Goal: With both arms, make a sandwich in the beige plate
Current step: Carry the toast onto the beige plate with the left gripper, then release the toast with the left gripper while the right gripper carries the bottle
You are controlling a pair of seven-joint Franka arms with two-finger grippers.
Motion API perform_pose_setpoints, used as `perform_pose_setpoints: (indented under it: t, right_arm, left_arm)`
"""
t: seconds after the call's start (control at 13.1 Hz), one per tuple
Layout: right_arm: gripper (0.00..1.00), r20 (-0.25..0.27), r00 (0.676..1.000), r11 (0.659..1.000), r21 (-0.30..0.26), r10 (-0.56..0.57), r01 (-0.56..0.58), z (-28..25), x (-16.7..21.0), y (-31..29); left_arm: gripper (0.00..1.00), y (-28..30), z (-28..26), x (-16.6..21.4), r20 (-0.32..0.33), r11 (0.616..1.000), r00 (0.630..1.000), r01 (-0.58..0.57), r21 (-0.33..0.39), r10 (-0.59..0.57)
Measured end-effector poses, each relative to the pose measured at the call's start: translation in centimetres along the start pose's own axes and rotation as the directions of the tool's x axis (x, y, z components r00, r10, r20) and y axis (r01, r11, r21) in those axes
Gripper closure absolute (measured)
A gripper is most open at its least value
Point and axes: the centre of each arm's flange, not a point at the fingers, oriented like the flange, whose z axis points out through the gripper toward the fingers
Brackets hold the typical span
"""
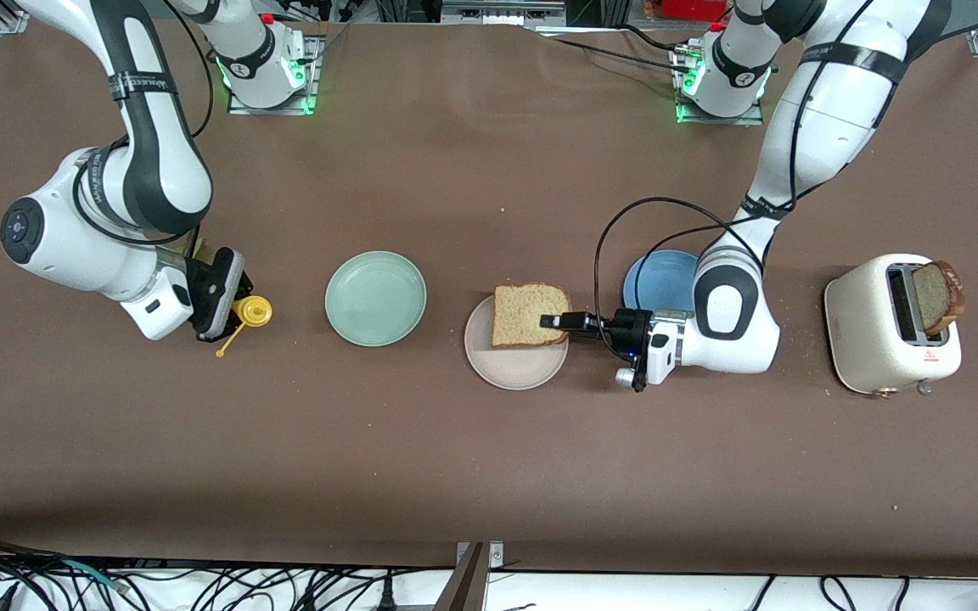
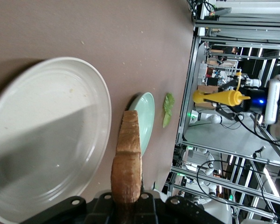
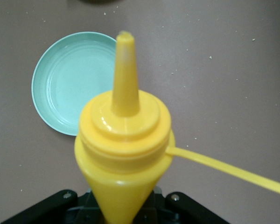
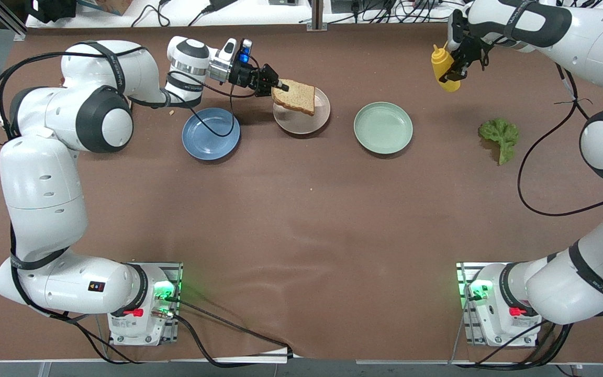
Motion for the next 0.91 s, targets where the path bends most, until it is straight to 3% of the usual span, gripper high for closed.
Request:
perform_pose_setpoints:
  t: [0.3,0.53,0.91]
  right_arm:
    - [0.89,0.123,0.992,1.000,-0.027,0.001,0.002,0.2,4.5,-1.2]
    - [0.89,0.215,0.977,0.999,-0.045,-0.002,0.012,1.7,8.4,-3.3]
    - [0.90,0.244,0.969,0.998,-0.065,0.032,-0.016,2.1,9.5,-3.9]
  left_arm:
    - [0.87,-0.6,0.2,0.3,-0.026,0.999,0.999,-0.041,0.024,0.042]
    - [0.55,-0.7,0.2,0.4,-0.031,0.999,0.999,-0.044,0.028,0.045]
    - [0.02,-0.2,0.6,0.7,-0.081,0.999,0.996,-0.030,0.012,0.031]
